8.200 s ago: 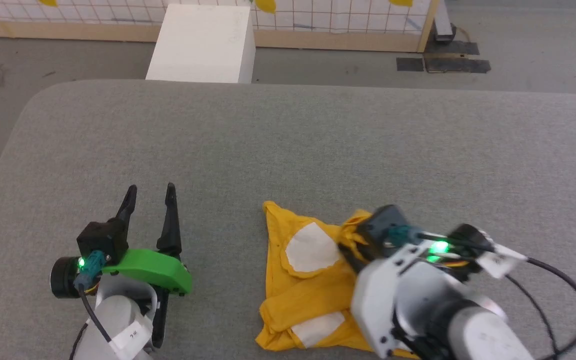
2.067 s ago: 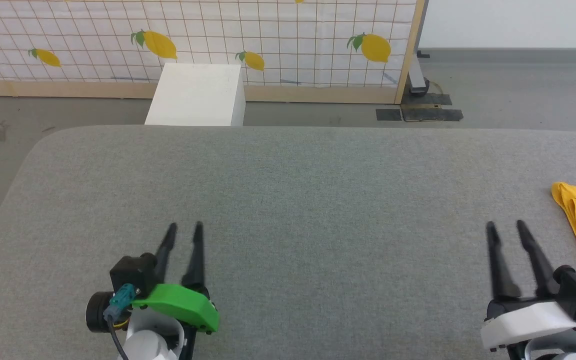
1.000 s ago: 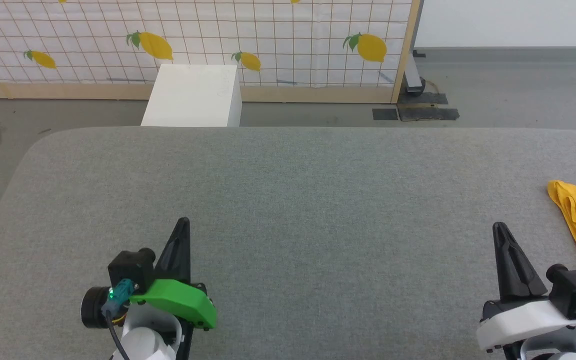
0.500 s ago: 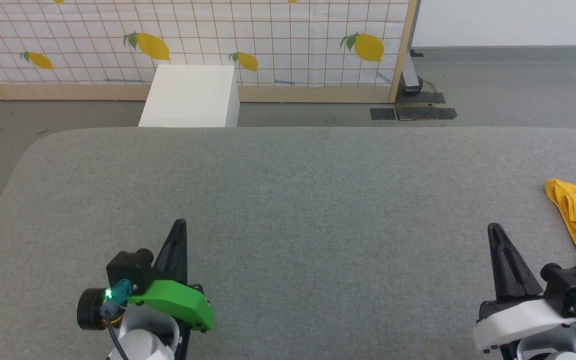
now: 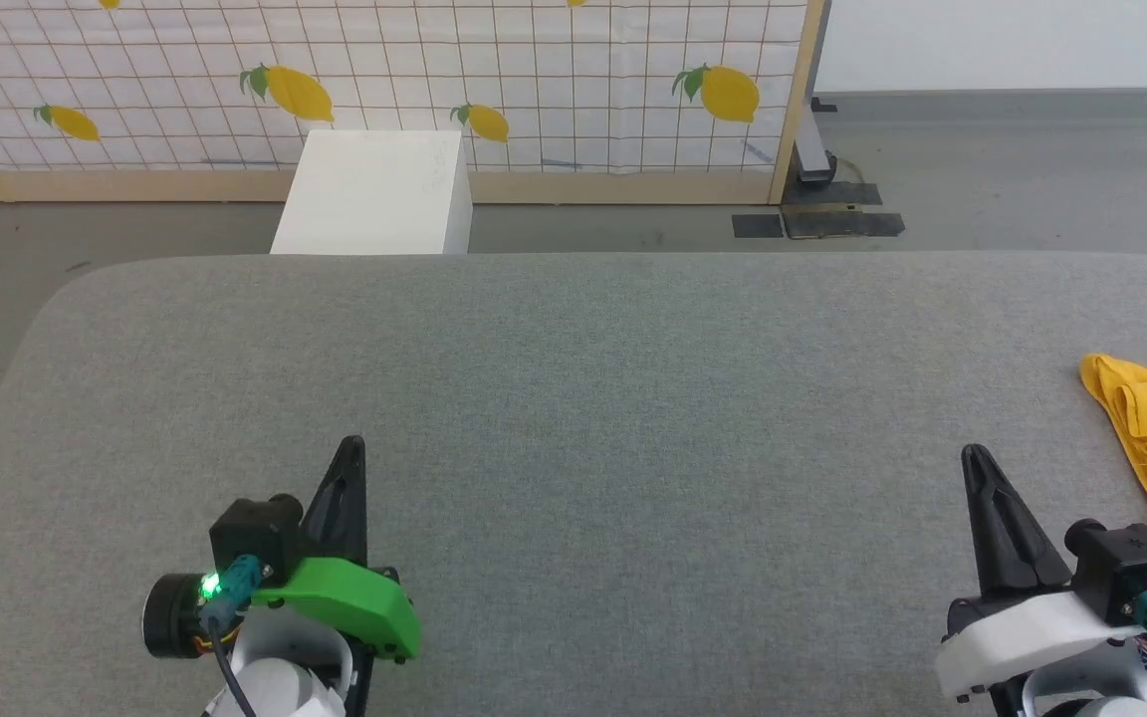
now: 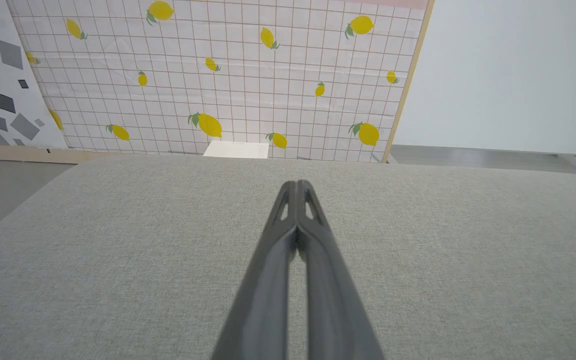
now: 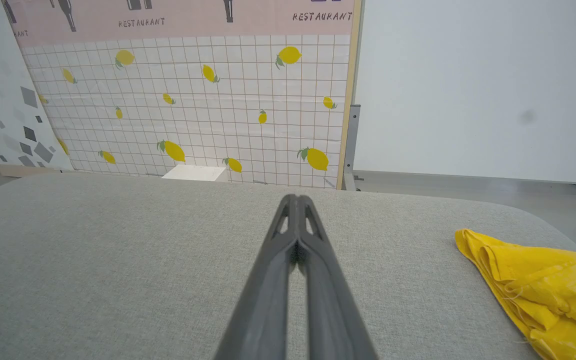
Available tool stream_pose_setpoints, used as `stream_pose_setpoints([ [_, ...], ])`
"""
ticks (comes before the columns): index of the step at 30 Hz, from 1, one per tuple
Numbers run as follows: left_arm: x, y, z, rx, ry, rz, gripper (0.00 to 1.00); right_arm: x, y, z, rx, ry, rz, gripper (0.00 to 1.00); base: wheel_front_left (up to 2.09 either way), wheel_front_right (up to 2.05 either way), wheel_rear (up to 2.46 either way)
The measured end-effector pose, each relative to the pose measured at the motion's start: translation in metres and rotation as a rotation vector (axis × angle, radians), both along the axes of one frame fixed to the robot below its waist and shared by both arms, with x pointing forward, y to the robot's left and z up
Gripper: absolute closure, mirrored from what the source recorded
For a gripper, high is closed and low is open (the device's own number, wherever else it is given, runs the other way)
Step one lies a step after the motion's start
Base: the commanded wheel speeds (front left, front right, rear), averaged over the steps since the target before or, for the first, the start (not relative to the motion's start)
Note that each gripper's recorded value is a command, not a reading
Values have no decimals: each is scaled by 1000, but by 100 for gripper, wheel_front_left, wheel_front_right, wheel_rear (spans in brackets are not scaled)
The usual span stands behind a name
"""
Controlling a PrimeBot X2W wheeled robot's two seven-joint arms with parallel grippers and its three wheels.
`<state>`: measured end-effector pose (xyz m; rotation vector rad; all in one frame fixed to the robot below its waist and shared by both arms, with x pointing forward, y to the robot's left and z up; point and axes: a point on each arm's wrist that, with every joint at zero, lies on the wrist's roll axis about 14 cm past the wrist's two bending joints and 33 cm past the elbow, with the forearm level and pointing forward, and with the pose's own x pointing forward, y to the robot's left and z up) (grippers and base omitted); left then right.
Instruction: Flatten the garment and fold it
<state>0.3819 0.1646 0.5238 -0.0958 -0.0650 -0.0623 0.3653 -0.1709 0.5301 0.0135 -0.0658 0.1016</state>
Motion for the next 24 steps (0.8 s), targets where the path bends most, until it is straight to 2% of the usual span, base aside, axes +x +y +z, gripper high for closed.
stream_pose_setpoints([
  [24, -1, 4, 3, 48, 15, 15, 100, 1, 4, -1, -19, 22, 10, 100, 0, 0, 0],
])
